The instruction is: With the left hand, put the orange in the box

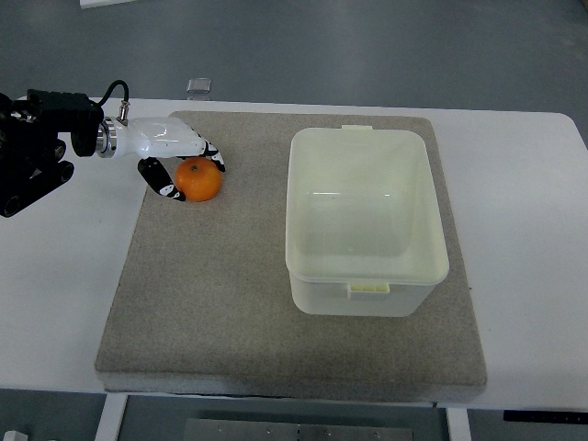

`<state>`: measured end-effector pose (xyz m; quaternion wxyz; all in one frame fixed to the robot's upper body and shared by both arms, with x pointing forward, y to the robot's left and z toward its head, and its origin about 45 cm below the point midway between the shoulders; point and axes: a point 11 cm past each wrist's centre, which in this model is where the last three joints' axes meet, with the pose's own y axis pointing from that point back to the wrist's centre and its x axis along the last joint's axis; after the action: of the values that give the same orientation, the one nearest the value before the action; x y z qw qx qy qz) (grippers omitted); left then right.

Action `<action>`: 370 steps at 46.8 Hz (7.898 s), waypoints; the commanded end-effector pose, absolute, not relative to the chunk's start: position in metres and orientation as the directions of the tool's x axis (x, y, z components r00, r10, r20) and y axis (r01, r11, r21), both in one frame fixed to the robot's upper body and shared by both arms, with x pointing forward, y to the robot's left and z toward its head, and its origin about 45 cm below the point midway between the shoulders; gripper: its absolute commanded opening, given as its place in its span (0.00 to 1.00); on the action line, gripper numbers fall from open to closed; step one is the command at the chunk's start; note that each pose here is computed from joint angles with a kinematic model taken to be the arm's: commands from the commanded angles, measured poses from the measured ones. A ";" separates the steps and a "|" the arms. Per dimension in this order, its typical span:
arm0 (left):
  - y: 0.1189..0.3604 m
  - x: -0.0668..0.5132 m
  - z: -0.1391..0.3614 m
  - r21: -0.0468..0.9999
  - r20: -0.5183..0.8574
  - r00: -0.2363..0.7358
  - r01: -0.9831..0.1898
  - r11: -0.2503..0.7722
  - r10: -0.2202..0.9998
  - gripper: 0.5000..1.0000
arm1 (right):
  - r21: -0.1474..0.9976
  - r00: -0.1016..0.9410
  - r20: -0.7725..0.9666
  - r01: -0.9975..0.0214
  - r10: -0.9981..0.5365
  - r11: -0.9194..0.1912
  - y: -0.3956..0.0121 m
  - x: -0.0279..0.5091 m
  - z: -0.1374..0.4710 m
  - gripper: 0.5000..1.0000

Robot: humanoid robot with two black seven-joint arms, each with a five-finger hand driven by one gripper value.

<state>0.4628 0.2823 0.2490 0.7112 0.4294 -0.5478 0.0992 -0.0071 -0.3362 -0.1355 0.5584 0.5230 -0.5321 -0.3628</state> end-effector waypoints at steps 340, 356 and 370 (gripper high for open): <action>0.345 0.513 0.256 -0.001 -0.413 0.129 -0.990 0.142 0.901 0.97 | 0.970 0.171 0.215 -0.151 -0.962 0.190 -0.336 -0.007 -0.135 0.86; 0.353 0.515 0.263 -0.037 -0.485 0.086 -0.996 0.078 0.870 0.97 | 0.970 0.171 0.215 -0.151 -0.962 0.190 -0.336 -0.007 -0.135 0.86; 0.346 0.516 0.262 -0.034 -0.487 0.093 -0.996 0.088 0.868 0.97 | 0.973 0.168 0.199 -0.154 -0.965 0.174 -0.331 -0.004 -0.136 0.86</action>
<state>0.5160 0.3464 0.2611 0.7161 -0.1813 0.1749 0.6510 -0.0068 -0.3345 -0.1357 0.5561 0.5233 -0.5323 -0.3655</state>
